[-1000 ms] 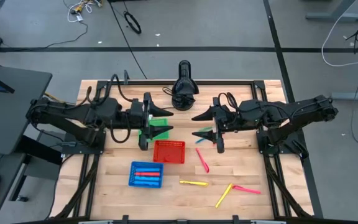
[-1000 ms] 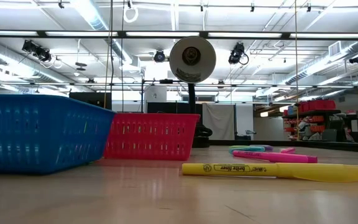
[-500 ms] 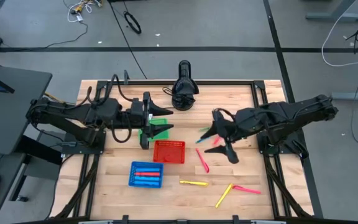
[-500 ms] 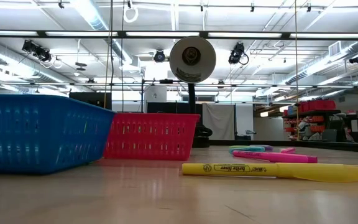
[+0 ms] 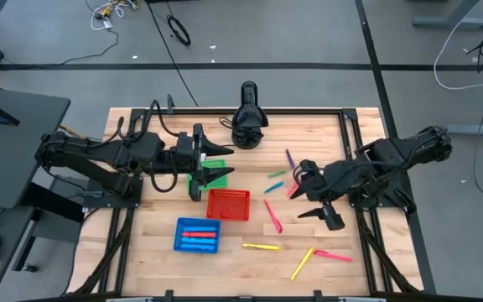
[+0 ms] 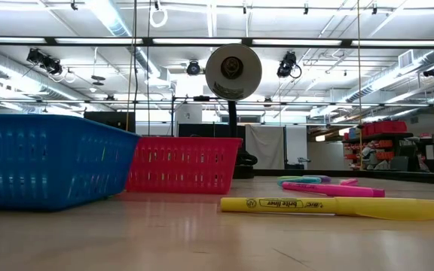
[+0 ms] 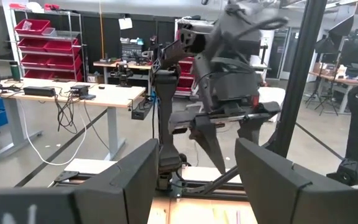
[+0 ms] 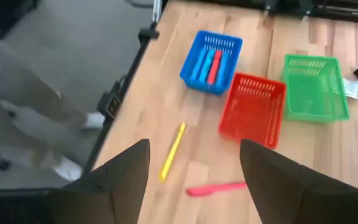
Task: Pick & Place Markers
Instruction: Put the right yellow marker pen into the red bin
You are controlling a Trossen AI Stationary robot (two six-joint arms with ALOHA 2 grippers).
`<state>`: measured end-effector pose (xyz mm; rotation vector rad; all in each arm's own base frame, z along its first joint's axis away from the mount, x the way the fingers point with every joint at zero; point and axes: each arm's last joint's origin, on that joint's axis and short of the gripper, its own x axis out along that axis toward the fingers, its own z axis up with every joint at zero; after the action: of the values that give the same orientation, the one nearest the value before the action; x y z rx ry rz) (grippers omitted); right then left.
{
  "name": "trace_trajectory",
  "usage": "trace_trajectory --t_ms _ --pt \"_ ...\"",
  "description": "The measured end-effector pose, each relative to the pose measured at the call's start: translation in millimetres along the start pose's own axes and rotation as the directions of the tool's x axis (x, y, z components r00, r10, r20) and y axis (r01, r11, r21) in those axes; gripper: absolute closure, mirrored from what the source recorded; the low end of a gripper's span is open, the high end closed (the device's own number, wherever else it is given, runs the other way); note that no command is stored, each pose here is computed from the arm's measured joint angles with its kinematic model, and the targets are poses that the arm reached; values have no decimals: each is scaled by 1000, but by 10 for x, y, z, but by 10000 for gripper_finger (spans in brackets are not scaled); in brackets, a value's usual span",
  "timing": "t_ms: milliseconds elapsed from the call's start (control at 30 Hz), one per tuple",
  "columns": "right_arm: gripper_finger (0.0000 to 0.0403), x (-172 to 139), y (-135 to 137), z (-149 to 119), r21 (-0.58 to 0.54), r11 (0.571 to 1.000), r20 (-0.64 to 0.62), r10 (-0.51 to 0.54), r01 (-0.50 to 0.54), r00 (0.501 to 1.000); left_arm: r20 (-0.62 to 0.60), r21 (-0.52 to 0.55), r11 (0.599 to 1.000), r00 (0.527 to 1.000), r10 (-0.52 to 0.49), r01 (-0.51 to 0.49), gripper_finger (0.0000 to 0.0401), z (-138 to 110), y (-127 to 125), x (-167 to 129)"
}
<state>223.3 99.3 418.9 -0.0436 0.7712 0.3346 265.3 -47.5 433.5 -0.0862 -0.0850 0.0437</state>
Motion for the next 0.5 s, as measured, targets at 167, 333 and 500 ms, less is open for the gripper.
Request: trace_trajectory --t_ms 167,333,500 --pt "151 51 170 52 -56 998 -97 15 -20 995 1 0 1000 1000 16 -16 181 0 5 0" --pt "151 116 372 140 -115 988 -197 76 -100 978 3 1 999 999 50 -50 181 1 14 0" --pt "151 260 598 182 -209 965 -287 97 -162 953 6 0 996 996 90 -90 181 2 26 -1"
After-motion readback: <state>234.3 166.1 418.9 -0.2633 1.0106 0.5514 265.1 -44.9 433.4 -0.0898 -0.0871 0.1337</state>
